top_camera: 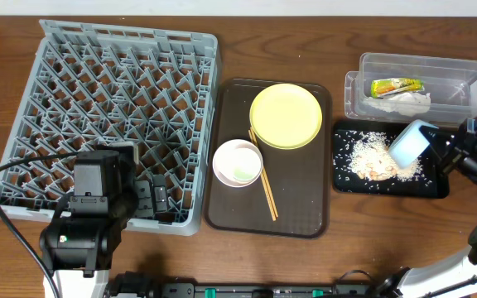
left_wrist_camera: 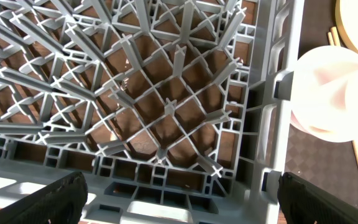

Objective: Sort waste into correct bins and load items into the dishwasher
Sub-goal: 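Carry the bowl over the black tray and tip out the rice, then return the emptied blue bowl onto the yellow plate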

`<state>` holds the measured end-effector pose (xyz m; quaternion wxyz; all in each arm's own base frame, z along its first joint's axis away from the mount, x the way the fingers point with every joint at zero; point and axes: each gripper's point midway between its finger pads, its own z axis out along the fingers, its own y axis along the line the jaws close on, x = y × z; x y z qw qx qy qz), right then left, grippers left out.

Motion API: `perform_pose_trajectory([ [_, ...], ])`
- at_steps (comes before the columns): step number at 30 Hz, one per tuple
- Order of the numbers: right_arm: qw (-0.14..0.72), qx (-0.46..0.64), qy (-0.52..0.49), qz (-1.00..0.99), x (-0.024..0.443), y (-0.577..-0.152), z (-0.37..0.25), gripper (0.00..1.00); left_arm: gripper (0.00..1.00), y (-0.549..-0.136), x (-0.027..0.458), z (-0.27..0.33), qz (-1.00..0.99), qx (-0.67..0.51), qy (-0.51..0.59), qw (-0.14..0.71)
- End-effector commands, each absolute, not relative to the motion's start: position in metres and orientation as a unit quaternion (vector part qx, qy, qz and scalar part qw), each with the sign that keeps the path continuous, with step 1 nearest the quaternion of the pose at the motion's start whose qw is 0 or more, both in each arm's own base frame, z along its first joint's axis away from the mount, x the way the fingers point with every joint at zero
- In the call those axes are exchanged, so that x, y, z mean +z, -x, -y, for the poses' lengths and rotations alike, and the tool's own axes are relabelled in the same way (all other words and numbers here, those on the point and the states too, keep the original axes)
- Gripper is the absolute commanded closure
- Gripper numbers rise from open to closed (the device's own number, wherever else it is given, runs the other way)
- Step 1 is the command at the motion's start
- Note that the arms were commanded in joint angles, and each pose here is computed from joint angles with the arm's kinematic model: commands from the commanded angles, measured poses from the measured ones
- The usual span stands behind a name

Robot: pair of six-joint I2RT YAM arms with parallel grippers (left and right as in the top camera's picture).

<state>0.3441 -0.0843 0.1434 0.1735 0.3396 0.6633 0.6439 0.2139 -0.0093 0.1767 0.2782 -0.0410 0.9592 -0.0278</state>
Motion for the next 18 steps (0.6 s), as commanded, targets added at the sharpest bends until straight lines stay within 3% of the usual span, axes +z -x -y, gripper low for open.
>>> perform_pose_trajectory([
  [1, 0.127, 0.670, -0.386, -0.621, 0.147, -0.344, 0.086, 0.99, 0.02, -0.216, 0.184, 0.007, -0.957, -0.025, 0.047, 0.287],
  [10, 0.079, 0.688, -0.426, -0.582, 0.152, -0.345, 0.086, 0.99, 0.02, -0.216, 0.184, 0.007, -0.957, -0.025, 0.047, 0.287],
  [18, 0.213, 0.670, -0.301, -0.644, 0.157, -0.345, 0.085, 0.99, 0.02, -0.216, 0.184, 0.007, -0.956, -0.025, 0.047, 0.287],
])
